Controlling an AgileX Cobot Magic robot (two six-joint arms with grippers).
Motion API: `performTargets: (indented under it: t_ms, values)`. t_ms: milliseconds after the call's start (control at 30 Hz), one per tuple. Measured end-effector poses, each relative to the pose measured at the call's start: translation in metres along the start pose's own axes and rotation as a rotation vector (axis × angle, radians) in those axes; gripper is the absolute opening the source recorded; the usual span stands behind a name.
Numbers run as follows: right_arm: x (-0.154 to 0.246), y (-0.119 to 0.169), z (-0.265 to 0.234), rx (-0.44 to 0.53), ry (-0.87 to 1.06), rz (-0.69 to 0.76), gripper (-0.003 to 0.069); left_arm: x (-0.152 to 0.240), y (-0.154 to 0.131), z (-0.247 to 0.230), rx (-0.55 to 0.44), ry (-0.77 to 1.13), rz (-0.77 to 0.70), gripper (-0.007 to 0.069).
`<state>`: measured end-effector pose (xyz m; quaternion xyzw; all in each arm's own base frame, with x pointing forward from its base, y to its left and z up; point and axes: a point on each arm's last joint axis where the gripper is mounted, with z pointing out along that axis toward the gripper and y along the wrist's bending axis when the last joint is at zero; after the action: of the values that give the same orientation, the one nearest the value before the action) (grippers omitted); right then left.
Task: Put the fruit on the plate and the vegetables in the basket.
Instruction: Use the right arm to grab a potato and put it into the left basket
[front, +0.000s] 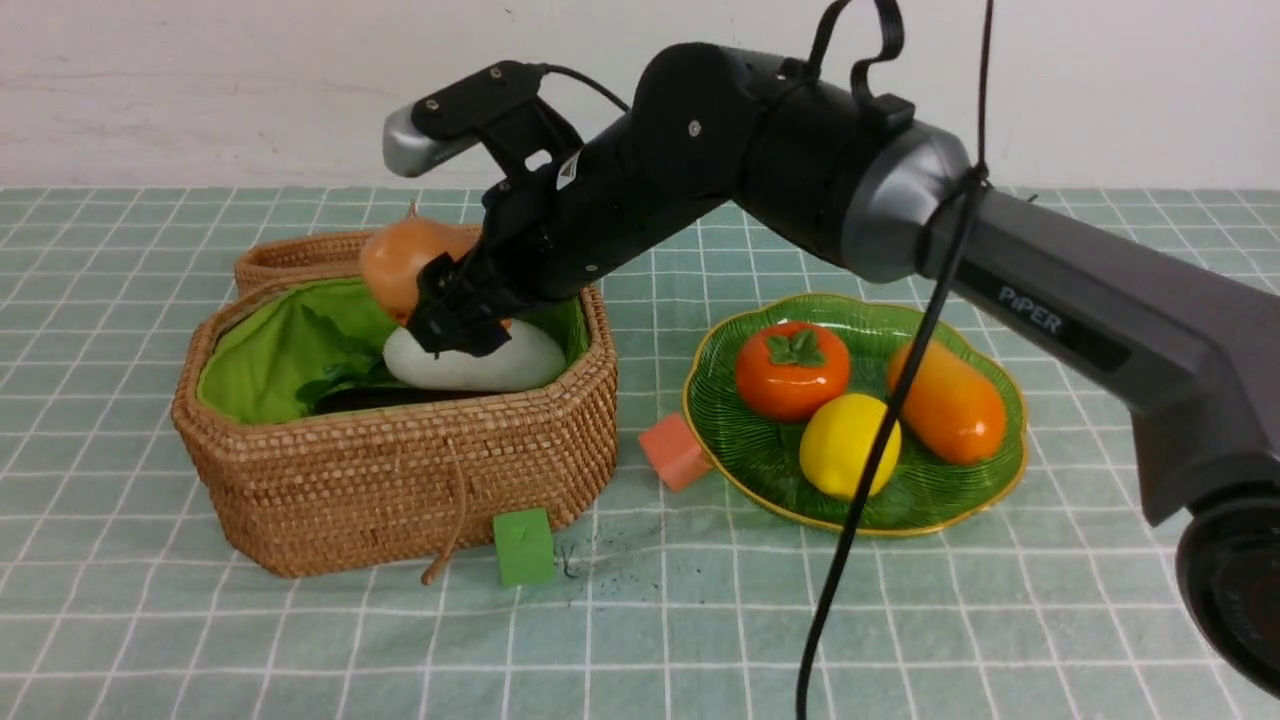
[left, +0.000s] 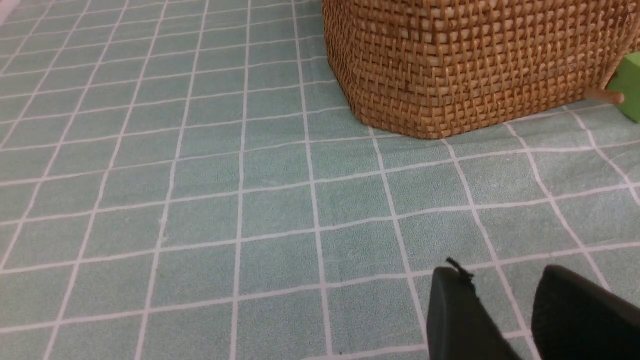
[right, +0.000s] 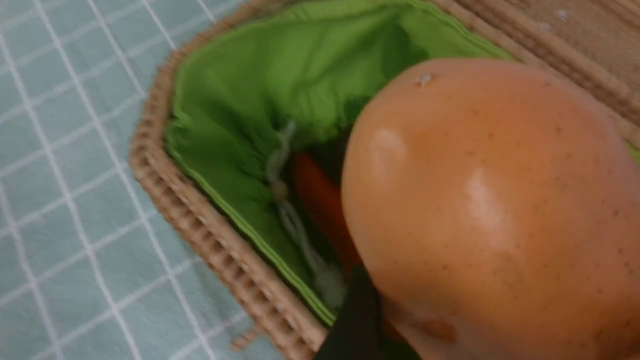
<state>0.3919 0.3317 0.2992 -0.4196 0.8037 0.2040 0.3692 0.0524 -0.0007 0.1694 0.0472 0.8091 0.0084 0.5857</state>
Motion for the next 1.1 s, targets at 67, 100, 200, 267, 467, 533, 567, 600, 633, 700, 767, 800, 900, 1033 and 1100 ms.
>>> performTargets:
  t_ms: [67,100,200,267,467,533,567,600,633,700,767,800,900,1033,1100]
  values:
    - [0.001,-0.002,-0.004,0.025,0.033,-0.019,0.0666,0.0,0.0,0.0,0.0,0.0,0.0,0.0227]
    - [0.001,-0.002,-0.009,0.043,0.054,-0.037,0.0678,0.0,0.0,0.0,0.0,0.0,0.0,0.0227]
    - [0.0,-0.002,-0.023,0.062,0.098,-0.07,0.0683,0.0,0.0,0.0,0.0,0.0,0.0,0.0229]
    - [-0.008,0.001,-0.048,0.085,0.112,-0.105,0.0662,0.0,0.0,0.0,0.0,0.0,0.0,0.0228]
    - [-0.04,0.005,-0.108,0.161,-0.075,-0.127,0.0609,0.0,0.0,0.0,0.0,0.0,0.0,0.0232]
    - [-0.046,0.003,-0.107,0.175,-0.145,-0.099,0.0609,0.0,0.0,0.0,0.0,0.0,0.0,0.0235]
    - [-0.047,0.001,-0.101,0.172,-0.176,-0.07,0.0609,0.0,0.0,0.0,0.0,0.0,0.0,0.0237]
    - [-0.045,-0.001,-0.092,0.164,-0.179,-0.048,0.0609,0.0,0.0,0.0,0.0,0.0,0.0,0.0237]
    - [-0.045,-0.001,-0.09,0.159,-0.18,-0.04,0.0609,0.0,0.0,0.0,0.0,0.0,0.0,0.0237]
    - [-0.033,-0.005,-0.056,0.124,-0.145,0.015,0.0609,0.0,0.0,0.0,0.0,0.0,0.0,0.0237]
    - [-0.016,-0.006,-0.023,0.103,-0.077,0.029,0.0609,0.0,0.0,0.0,0.0,0.0,0.0,0.0237]
    - [-0.009,-0.006,-0.011,0.097,-0.05,0.033,0.0609,0.0,0.0,0.0,0.0,0.0,0.0,0.0237]
    - [0.001,-0.005,0.005,0.087,-0.008,0.032,0.0613,0.0,0.0,0.0,0.0,0.0,0.0,0.0237]
    - [-0.001,-0.002,0.004,0.09,-0.007,0.016,0.0678,0.0,0.0,0.0,0.0,0.0,0.0,0.0237]
    - [-0.001,0.0,0.002,0.09,0.0,0.013,0.0682,0.0,0.0,0.0,0.0,0.0,0.0,0.0237]
